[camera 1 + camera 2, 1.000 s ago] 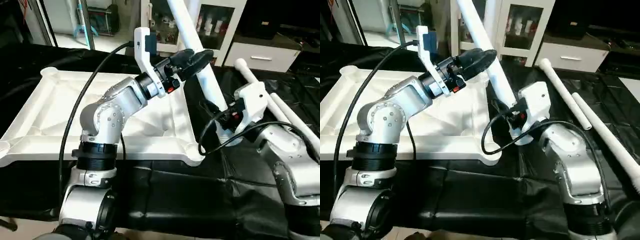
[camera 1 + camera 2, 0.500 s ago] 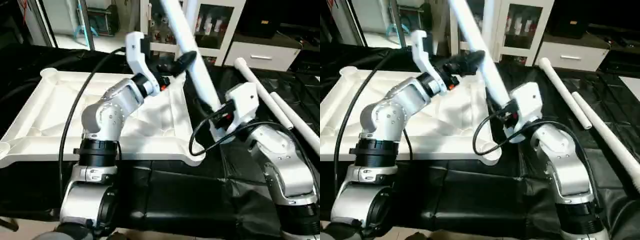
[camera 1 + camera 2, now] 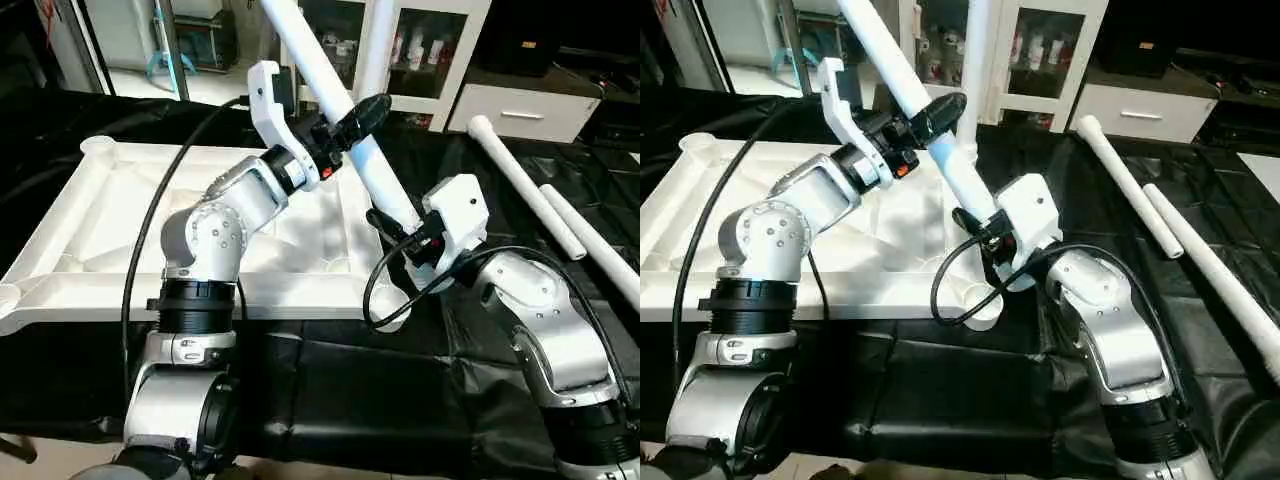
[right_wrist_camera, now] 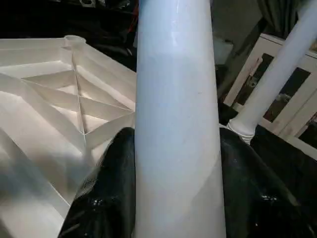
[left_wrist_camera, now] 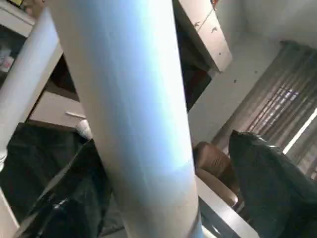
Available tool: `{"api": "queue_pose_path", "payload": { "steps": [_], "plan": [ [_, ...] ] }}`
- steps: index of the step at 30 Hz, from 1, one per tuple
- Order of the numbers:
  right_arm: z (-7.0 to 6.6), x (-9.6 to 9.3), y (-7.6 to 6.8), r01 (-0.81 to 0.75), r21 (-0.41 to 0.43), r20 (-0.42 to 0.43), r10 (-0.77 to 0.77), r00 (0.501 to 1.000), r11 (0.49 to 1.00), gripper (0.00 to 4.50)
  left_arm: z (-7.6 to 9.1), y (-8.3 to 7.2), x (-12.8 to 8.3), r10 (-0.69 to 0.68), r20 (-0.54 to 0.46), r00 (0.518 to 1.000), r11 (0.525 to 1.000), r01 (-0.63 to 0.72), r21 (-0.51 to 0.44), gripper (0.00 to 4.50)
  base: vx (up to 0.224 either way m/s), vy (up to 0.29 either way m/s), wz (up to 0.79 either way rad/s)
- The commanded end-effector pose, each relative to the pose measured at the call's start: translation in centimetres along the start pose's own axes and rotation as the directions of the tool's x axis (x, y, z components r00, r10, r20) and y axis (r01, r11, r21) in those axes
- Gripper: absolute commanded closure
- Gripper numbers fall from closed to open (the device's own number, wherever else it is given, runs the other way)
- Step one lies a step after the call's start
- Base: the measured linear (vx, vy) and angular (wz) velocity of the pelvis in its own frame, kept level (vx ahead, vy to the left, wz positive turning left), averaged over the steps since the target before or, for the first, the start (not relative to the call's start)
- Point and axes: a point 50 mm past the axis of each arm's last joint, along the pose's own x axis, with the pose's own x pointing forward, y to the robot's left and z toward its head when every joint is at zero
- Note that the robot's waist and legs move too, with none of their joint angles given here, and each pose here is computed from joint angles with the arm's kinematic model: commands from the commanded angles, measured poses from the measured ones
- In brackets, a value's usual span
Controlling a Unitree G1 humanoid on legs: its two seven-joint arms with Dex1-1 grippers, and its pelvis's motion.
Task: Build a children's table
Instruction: Pick table leg
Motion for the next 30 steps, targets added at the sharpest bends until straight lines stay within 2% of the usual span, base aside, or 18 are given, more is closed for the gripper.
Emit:
{"api": "queue_pose_path", "payload": {
  "steps": [1, 16, 17, 20, 22, 23, 26, 27, 28, 29, 30],
  "plan": [
    [0.6, 0.2, -0.4, 0.006, -0.022, 0.021, -0.005, 1.000, 1.000, 2.69, 0.0, -0.2, 0.3, 0.003, -0.013, 1.000, 1.000, -0.003, -0.004, 1.06, 0.000, 0.000, 0.00],
    [0.8, 0.4, -0.4, 0.029, -0.013, 0.036, -0.029, 0.999, 0.999, 2.69, 0.7, 0.7, 0.1, 0.071, 0.036, 0.997, 0.997, -0.070, -0.032, 2.41, 0.000, 0.000, 0.00],
    [0.9, 0.4, -0.4, 0.035, -0.014, 0.038, -0.034, 0.999, 0.999, 2.13, 0.8, 0.7, 0.1, 0.071, 0.043, 0.997, 0.997, -0.070, -0.033, 2.47, 0.000, 0.000, 0.00],
    [1.2, 0.4, -0.3, 0.012, 0.068, 0.075, -0.017, 0.997, 0.998, 1.92, 1.4, 1.0, -0.1, 0.079, 0.074, 0.994, 0.996, -0.077, -0.034, 2.59, 0.000, 0.000, 0.00],
    [1.4, 0.4, -0.2, -0.010, 0.088, 0.089, 0.002, 0.996, 0.996, 1.80, 1.6, 1.2, -0.2, 0.082, 0.079, 0.993, 0.996, -0.080, -0.032, 2.64, 0.000, 0.000, 0.00],
    [1.7, 0.2, -0.1, -0.053, 0.121, 0.112, 0.039, 0.993, 0.991, 1.59, 2.0, 1.3, -0.3, 0.087, 0.092, 0.992, 0.996, -0.085, -0.028, 2.74, 0.000, 0.000, 0.00],
    [2.5, -0.6, -0.4, -0.116, 0.199, 0.153, 0.086, 0.984, 0.973, 1.43, 2.4, 1.5, -0.3, 0.093, 0.104, 0.990, 0.996, -0.091, -0.023, 2.77, 0.000, 0.000, 0.00],
    [2.9, -1.2, -0.9, -0.140, 0.240, 0.173, 0.100, 0.980, 0.961, 1.30, 2.5, 1.5, -0.4, 0.091, 0.101, 0.991, 0.996, -0.091, -0.012, 2.77, 0.000, 0.000, 0.00],
    [2.9, -1.2, -0.9, -0.140, 0.240, 0.173, 0.100, 0.980, 0.961, 1.20, 2.5, 1.5, -0.4, 0.091, 0.101, 0.991, 0.996, -0.091, -0.012, 2.77, 0.000, 0.000, 0.00],
    [3.6, -2.2, -2.2, -0.160, 0.322, 0.217, 0.091, 0.972, 0.933, 1.13, 2.6, 1.5, -0.5, 0.078, 0.092, 0.993, 0.997, -0.079, 0.014, 2.77, 0.000, 0.000, 0.00],
    [4.0, -2.6, -2.9, -0.162, 0.360, 0.240, 0.077, 0.968, 0.919, 0.99, 2.7, 1.4, -0.6, 0.069, 0.087, 0.994, 0.997, -0.071, 0.026, 2.77, 0.000, 0.000, 0.00]
  ]
}}
